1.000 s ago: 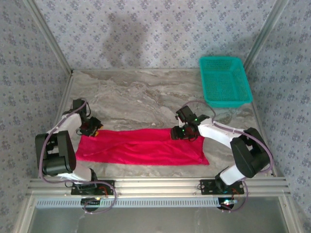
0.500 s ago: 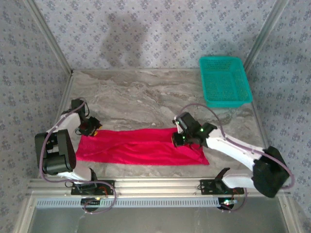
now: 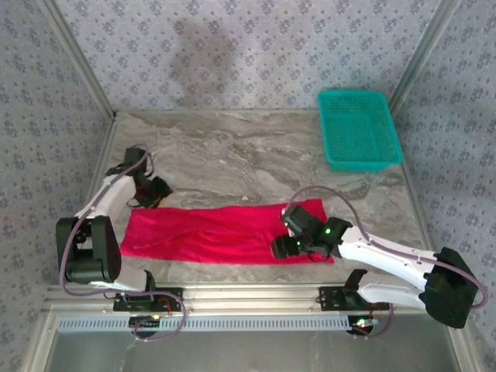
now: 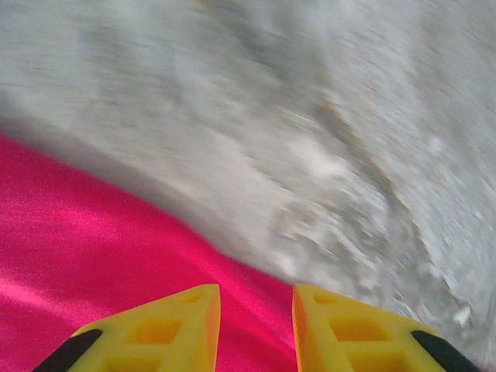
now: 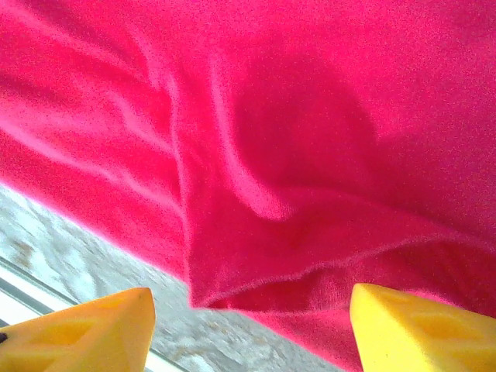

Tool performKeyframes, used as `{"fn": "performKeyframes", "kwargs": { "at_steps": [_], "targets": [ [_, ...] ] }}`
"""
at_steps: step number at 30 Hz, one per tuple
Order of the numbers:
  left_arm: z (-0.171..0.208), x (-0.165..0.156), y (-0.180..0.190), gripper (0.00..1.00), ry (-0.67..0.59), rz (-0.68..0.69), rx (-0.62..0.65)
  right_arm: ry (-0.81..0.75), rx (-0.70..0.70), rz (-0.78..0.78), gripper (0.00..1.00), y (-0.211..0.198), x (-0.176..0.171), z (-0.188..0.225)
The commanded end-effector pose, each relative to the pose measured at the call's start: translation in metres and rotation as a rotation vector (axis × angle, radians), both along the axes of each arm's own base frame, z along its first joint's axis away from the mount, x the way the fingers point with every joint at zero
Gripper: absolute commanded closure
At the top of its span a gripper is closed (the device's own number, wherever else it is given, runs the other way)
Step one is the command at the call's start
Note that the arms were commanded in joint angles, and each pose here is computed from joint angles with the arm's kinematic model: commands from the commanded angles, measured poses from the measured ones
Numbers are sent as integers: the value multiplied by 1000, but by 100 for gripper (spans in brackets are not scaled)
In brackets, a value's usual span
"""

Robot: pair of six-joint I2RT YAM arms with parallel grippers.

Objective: Fold the inside-out t-shirt

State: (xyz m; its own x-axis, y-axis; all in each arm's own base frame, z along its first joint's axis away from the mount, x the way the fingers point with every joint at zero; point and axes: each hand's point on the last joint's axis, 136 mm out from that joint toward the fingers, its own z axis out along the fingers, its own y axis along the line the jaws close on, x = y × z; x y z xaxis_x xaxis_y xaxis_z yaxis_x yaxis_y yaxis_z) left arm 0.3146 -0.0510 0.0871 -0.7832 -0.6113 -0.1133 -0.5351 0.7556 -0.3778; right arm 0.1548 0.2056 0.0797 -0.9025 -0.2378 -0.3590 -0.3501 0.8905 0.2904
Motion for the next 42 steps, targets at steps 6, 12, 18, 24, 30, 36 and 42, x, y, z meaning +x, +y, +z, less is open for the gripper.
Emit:
{"fn": "performKeyframes", "kwargs": {
  "at_steps": [6,12,18,24,30,36,42],
  "targets": [
    [-7,-2,-126,70,31,-294,-144,27,109,-307,32,-1,85,11],
    [-49,-23,-100,70,139,-286,-64,178,-67,-466,33,-47,96,-53],
    [-72,-28,-47,71,177,-227,51,166,-166,-532,31,-79,109,-65],
    [-85,5,-8,71,138,-113,106,119,-160,-573,30,-82,155,-59],
    [-72,54,-15,72,78,-131,76,45,-187,-527,28,-77,197,-30],
    [-14,47,21,71,69,-82,164,-78,-91,-481,28,-56,214,22],
    [-17,0,93,61,161,141,129,-57,70,-306,28,10,205,31]
  ]
}}
